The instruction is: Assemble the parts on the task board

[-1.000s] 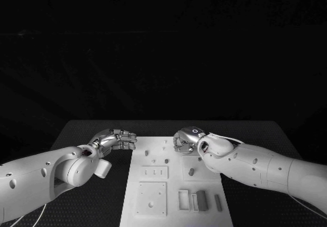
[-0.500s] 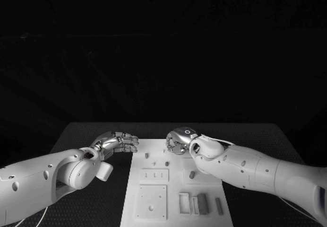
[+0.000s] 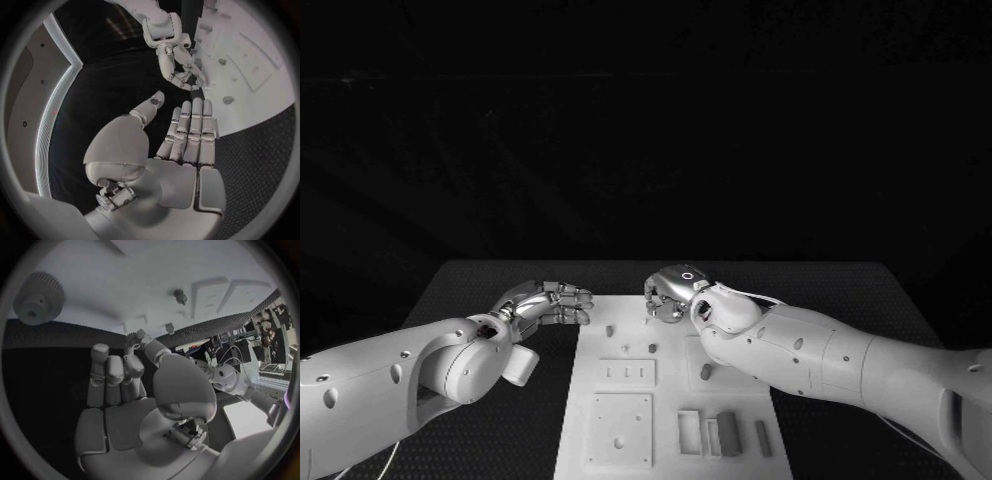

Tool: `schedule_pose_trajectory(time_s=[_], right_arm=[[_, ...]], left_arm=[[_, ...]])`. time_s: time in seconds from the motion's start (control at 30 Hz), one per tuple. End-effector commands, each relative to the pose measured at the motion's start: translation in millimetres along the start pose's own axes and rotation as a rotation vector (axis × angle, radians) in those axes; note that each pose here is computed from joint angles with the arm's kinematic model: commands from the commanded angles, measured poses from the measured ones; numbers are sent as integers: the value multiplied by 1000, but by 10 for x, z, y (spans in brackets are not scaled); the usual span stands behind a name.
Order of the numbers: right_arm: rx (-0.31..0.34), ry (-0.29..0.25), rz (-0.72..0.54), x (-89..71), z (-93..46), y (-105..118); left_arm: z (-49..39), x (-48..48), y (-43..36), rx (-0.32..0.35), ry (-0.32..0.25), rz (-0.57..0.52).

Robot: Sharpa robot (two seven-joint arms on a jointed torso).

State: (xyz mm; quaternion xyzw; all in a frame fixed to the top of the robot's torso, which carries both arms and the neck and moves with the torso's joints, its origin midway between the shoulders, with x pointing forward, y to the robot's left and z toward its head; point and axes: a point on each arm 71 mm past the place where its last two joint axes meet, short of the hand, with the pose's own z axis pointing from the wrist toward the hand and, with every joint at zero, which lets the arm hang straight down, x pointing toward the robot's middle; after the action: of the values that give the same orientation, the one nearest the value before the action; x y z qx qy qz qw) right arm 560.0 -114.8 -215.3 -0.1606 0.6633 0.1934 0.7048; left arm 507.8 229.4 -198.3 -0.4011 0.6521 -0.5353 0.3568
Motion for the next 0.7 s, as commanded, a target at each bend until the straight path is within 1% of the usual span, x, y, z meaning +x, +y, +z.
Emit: schedule_pose_trajectory(time_s=[0.03,0.37,0.7], right_arm=[[4,-14,-18,-12,20,5],[10,-18,-27,-17,55,11],[15,-13,-30,-11,69,6]], left_arm=[[1,28,-25,13,16,-1],[4,44,-32,15,20,0],[-9,31,-31,14,18,0]])
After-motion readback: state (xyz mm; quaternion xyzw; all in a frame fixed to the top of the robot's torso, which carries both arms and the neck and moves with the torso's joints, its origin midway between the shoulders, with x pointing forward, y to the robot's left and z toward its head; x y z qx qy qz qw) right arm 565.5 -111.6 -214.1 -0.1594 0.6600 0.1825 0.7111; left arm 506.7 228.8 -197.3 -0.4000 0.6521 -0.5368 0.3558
